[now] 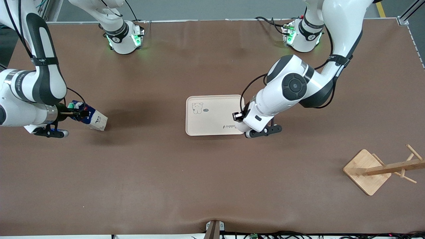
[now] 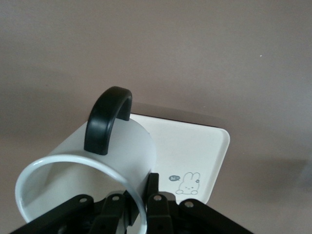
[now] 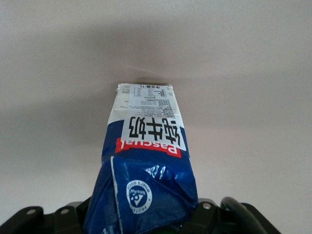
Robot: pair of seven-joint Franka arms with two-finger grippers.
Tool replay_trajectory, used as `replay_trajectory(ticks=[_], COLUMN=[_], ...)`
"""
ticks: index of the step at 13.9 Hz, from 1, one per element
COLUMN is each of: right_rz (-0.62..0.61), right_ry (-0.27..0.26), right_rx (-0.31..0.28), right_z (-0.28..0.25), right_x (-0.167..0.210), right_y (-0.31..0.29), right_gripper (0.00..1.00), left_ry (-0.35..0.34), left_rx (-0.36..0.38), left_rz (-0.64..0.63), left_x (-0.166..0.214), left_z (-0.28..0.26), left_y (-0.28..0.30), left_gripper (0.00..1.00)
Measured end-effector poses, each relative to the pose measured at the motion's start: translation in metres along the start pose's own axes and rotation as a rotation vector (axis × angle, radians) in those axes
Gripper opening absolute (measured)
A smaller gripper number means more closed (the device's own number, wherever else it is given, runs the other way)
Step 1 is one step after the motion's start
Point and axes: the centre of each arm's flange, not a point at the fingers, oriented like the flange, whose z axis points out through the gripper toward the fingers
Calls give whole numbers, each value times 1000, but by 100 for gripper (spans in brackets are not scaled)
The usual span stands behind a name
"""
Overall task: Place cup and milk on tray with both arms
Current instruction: 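Carry the white mug with the left gripper over the tray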
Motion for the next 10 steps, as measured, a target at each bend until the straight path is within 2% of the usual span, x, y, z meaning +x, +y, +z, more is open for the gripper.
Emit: replay_trajectory(ticks=[3, 5, 8, 10], right_rz=[-5, -7, -34, -65], right_ry=[-15, 18, 100, 108], right_rx=[0, -1, -7, -16], right_z=[-32, -53, -95, -120], right_x=[-4, -3, -2, -9], right_y=[-2, -3, -13, -31], right_gripper=[52, 52, 52, 52], left_ry=[-15, -31, -44, -63], left_rx=[21, 57, 111, 139], left_rz=[-32, -54, -102, -148], left_x=[-9, -18, -34, -42], left_z=[24, 52, 91, 112], left_y=[18, 24, 34, 36], left_gripper=[7, 7, 7, 7])
